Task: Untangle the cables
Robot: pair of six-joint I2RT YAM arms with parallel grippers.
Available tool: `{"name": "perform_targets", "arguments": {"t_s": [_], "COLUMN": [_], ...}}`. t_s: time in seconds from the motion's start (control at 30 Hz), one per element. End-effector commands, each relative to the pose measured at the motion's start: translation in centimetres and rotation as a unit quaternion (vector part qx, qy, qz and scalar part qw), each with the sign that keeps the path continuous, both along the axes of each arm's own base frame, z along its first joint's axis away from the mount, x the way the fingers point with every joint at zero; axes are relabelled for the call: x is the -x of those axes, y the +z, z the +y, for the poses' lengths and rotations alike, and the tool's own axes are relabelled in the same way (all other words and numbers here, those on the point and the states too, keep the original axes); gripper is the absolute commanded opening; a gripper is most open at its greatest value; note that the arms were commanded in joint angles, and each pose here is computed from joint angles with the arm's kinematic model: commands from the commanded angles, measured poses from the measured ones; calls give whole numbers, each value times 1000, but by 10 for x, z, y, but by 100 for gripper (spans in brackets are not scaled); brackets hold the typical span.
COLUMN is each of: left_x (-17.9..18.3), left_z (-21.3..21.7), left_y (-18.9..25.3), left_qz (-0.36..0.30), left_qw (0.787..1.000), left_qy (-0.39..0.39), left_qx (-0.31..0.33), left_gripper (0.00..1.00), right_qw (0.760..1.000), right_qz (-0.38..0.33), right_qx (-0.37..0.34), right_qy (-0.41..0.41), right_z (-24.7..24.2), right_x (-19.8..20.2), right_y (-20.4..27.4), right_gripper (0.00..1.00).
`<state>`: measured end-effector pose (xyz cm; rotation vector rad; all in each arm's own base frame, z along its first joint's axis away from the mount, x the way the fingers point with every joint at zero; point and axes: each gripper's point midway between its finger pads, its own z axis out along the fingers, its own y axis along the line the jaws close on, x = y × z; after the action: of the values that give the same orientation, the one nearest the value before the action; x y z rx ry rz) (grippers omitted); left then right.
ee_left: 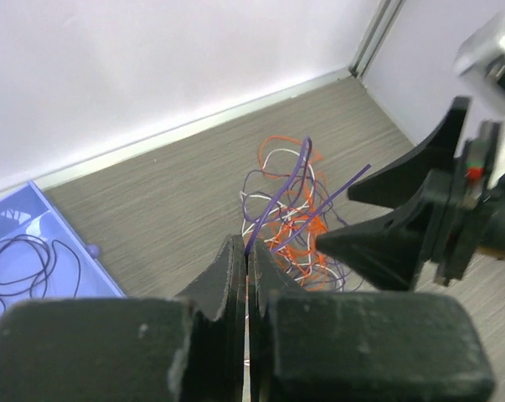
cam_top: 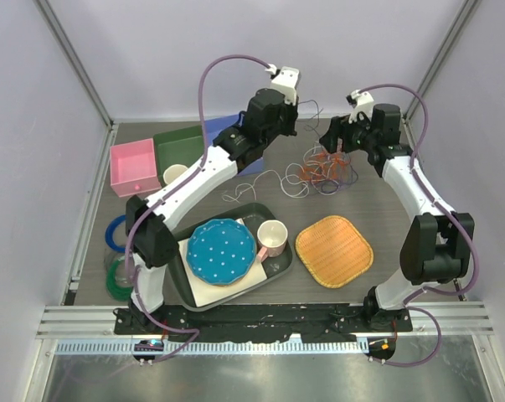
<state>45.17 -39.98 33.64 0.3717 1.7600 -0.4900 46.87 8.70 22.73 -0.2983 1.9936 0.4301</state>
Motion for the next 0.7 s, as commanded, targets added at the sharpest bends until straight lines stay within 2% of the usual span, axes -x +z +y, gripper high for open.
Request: {"name": "perform_targets", "arguments": {"t_s": [0.0,0.2,0.3,0.33,0.4,0.43,0.47,0.57,0.67], "left_x": [17,35,49,54,58,60,63,65,63], "left_z": [27,54,63,67,71,72,77,90,102], "left_y": [61,106,124,129,128,128,132,125,105], "left_qz": [-38,-74,-82,-84,-81,-81,-86,-90,-85], "left_qw": [999,996,995,995,995,995,995,994,994], "left_qy": [14,29,20,18,16,16,19,39,65], "left_qx": [33,41,49,53,50,48,52,43,27], "left_gripper": [0,0,0,0,0,0,0,0,0], "right_qw": [981,987,990,987,987,984,983,976,967], "right_qz": [-132,-115,-125,-150,-154,-170,-173,-193,-217], "right_qx": [41,64,28,9,-22,-42,-52,-67,-59], "right_qy": [135,93,63,55,30,14,-4,-79,-120], "right_z": [34,37,44,47,47,46,42,22,7], "right_x": [1,-31,-55,-64,-76,-84,-88,-100,-99], "right_y": [26,-1,1,12,13,26,29,45,74], "right_gripper": [74,73,69,66,56,46,24,1,1]}}
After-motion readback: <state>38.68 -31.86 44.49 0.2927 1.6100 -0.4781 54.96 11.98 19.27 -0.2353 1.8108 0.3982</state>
